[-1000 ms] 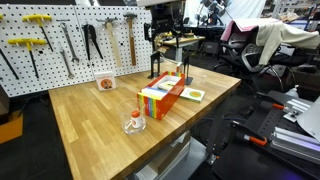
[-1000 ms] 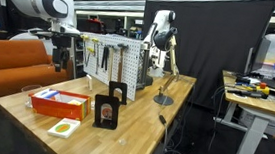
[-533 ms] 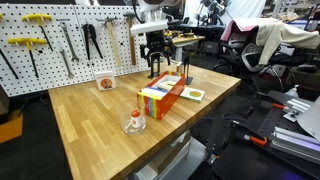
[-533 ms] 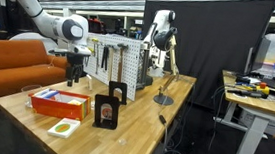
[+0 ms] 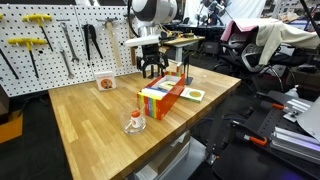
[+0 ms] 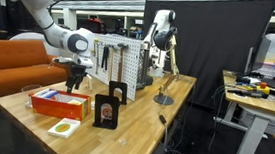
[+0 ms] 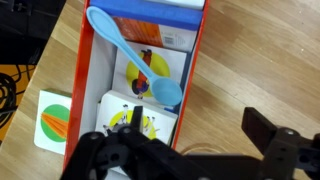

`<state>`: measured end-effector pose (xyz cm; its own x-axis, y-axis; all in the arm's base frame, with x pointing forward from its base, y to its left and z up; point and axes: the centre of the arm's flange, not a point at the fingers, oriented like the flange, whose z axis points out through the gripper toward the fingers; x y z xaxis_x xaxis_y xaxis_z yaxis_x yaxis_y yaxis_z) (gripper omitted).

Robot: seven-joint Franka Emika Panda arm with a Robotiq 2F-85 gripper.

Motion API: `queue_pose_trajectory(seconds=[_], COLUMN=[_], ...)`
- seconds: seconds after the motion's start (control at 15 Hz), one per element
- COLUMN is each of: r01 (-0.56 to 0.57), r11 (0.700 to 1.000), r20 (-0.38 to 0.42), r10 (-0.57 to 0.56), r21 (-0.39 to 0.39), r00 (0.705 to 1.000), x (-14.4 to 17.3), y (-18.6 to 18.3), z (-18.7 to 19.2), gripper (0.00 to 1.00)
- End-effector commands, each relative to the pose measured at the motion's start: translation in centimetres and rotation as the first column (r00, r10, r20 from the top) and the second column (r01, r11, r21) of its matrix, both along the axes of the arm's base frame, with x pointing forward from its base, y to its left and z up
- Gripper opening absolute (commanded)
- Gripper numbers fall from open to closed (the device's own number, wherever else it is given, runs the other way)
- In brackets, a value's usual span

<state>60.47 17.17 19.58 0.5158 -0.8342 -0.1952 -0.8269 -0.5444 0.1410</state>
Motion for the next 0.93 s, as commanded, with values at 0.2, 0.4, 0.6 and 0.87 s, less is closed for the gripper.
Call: queue_pose_trajectory(seconds=[0.2, 0.4, 0.6, 0.87], r01=[0.077, 0.105, 0.102, 0.094], r11=[0.997, 0.994, 0.995, 0.996], r20=[-0.033, -0.041, -0.045, -0.048], r10=[-0.076, -0.104, -0.101, -0.093], r21=[0.033, 0.028, 0.019, 0.010], r00=[0.997, 0.994, 0.994, 0.994], x=[-1.3, -1.3, -1.3, -1.8], y=[0.4, -0.1, -0.2, 0.3], z=[-1.9, -2.3, -2.5, -2.8], gripper=[0.66, 0.45, 0.24, 0.01])
